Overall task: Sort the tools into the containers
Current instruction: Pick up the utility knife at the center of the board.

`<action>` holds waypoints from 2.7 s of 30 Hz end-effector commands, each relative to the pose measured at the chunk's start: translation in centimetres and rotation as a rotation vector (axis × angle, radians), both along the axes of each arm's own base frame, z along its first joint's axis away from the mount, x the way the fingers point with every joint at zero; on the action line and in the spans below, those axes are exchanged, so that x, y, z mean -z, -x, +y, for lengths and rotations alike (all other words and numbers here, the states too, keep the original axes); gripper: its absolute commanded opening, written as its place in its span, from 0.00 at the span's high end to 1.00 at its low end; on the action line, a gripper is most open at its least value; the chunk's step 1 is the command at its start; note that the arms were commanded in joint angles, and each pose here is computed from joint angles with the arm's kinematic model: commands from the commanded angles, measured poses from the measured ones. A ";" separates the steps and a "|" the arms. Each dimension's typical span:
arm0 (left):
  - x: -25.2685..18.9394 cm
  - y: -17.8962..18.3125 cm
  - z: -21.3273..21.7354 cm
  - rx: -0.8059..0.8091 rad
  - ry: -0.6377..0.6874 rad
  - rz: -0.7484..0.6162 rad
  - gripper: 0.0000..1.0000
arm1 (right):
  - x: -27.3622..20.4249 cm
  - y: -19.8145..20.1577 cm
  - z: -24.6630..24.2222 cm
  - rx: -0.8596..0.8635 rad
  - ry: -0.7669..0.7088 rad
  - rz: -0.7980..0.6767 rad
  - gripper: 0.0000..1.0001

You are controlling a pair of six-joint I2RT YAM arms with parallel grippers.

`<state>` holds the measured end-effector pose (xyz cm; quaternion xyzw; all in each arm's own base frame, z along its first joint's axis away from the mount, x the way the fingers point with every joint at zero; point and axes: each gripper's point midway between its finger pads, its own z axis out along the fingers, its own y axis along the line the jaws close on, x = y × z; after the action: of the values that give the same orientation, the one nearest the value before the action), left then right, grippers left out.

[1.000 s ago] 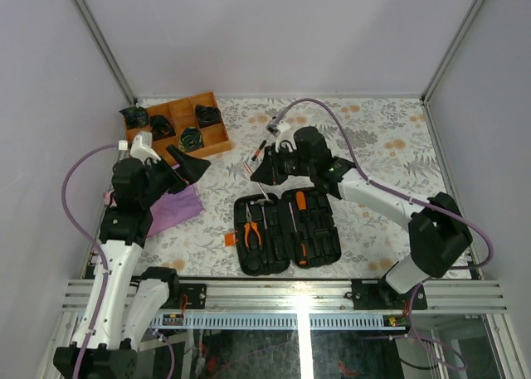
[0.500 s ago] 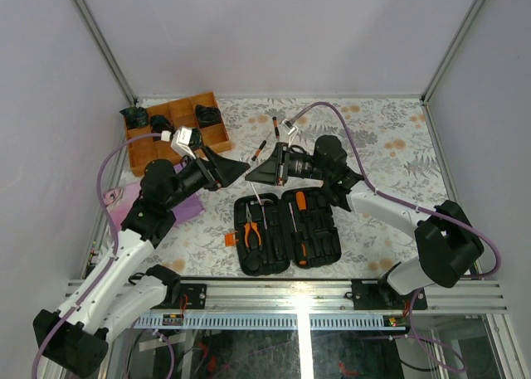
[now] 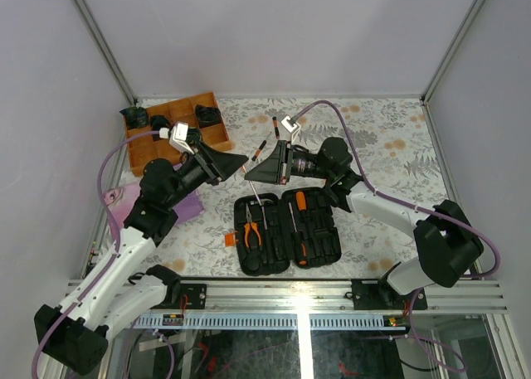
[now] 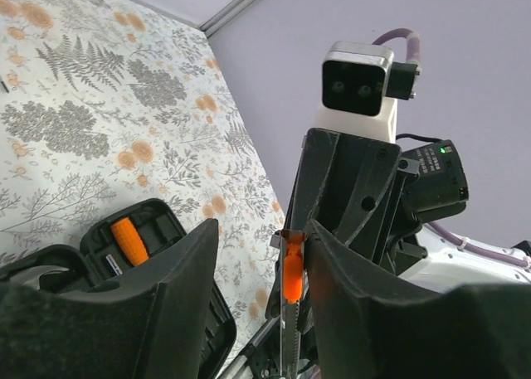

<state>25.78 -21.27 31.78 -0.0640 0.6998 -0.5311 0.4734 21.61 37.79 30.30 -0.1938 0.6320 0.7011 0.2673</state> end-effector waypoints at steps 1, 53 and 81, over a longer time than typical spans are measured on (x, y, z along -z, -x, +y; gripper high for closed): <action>-2.0 0.6 -1.2 0.064 0.058 -0.067 0.59 | -2.3 0.3 -0.2 -0.031 -0.066 -0.054 1.00; 12.2 -3.5 4.6 -0.517 -0.418 0.670 1.00 | 9.5 -1.8 3.4 0.615 0.807 -0.998 0.44; 8.0 -3.0 4.6 -0.466 -0.324 0.500 0.29 | 9.3 -1.7 0.2 0.731 0.859 -0.818 1.00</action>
<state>28.06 -16.79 21.79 -0.2885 0.8524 -0.2445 0.3611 23.54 39.19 17.63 -0.3692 0.7161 0.0957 0.5846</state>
